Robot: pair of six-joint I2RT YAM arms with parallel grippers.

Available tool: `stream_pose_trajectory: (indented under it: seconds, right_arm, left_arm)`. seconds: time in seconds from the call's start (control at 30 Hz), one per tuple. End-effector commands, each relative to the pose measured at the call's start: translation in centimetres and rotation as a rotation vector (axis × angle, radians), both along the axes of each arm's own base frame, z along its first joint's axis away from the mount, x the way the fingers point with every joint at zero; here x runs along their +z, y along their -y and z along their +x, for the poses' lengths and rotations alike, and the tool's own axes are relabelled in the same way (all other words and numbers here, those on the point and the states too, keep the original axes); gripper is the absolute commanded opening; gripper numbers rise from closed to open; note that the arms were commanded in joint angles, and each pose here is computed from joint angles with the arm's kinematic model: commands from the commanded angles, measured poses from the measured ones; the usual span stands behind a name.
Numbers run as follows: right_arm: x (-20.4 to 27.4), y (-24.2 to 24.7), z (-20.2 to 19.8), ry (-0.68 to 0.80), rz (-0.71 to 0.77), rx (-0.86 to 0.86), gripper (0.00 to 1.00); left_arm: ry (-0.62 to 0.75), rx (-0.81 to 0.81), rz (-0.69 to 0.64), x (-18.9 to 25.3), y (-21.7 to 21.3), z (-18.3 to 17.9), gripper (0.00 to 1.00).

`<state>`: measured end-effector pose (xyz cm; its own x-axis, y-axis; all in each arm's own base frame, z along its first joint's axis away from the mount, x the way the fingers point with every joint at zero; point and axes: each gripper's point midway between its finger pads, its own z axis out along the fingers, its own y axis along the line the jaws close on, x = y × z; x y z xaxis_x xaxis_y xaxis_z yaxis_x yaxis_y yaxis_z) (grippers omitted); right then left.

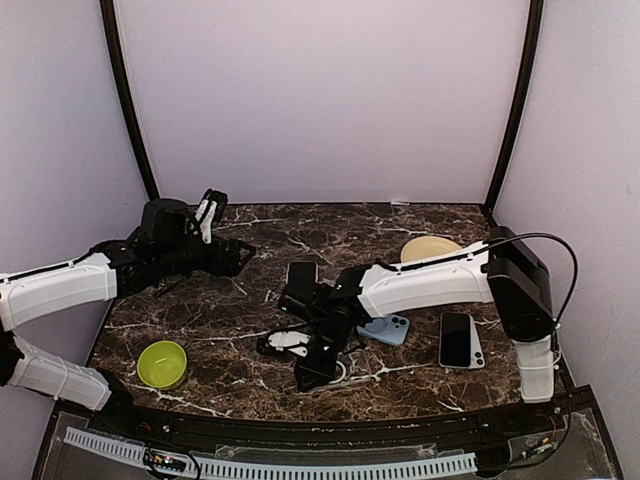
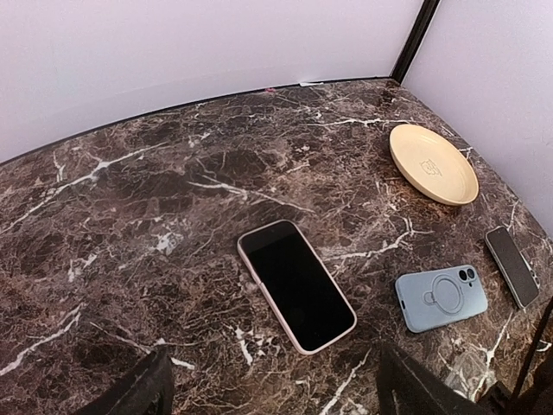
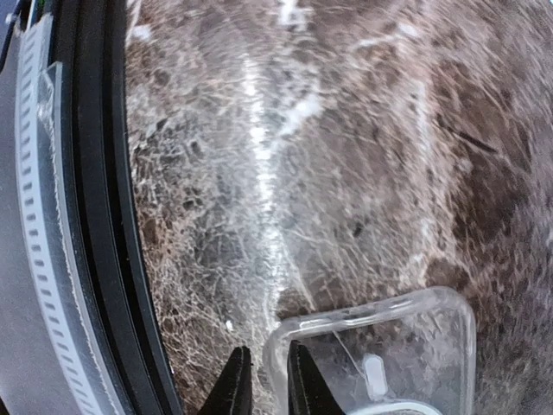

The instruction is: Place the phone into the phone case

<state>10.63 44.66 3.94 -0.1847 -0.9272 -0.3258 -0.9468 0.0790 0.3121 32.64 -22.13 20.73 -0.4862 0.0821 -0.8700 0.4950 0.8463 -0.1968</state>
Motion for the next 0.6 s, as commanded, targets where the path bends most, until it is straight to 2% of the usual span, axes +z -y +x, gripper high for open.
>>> stream_pose_trajectory:
  seconds: [0.0,0.1,0.2,0.27,0.33,0.43,0.47,0.57]
  right_arm:
    - [2.9,-1.1,0.6,0.024,0.115,-0.045,0.37]
    - [4.0,-0.7,1.0,0.055,0.147,-0.102,0.51]
    - [6.3,0.5,1.3,0.071,0.184,-0.197,0.51]
    - [7.1,2.1,0.9,0.053,0.204,-0.283,0.43]
    - [6.5,4.4,0.6,0.029,0.184,-0.388,0.31]
    - [3.8,7.2,-0.3,-0.057,0.114,-0.555,0.16]
    - [3.1,7.6,-0.8,-0.1,0.107,-0.594,0.12]
    - [1.3,8.6,-1.8,-0.186,0.085,-0.692,0.01]
  left_arm:
    - [0.053,0.021,0.025,1.2,-0.3,0.9,0.82]
    - [0.025,-0.022,0.053,0.2,0.3,0.8,0.74]
    - [-0.028,-0.131,0.129,-1.4,2.1,-0.3,0.63]
    - [-0.031,-0.267,0.196,-2.4,4.3,-2.4,0.48]
    - [-0.025,-0.406,0.265,-4.0,6.5,-4.9,0.43]
    - [-0.084,-0.588,0.314,-6.9,9.1,-8.8,0.28]
    - [-0.12,-0.614,0.332,-8.2,9.4,-9.3,0.22]
    - [-0.19,-0.681,0.375,-10.2,10.7,-10.7,0.15]
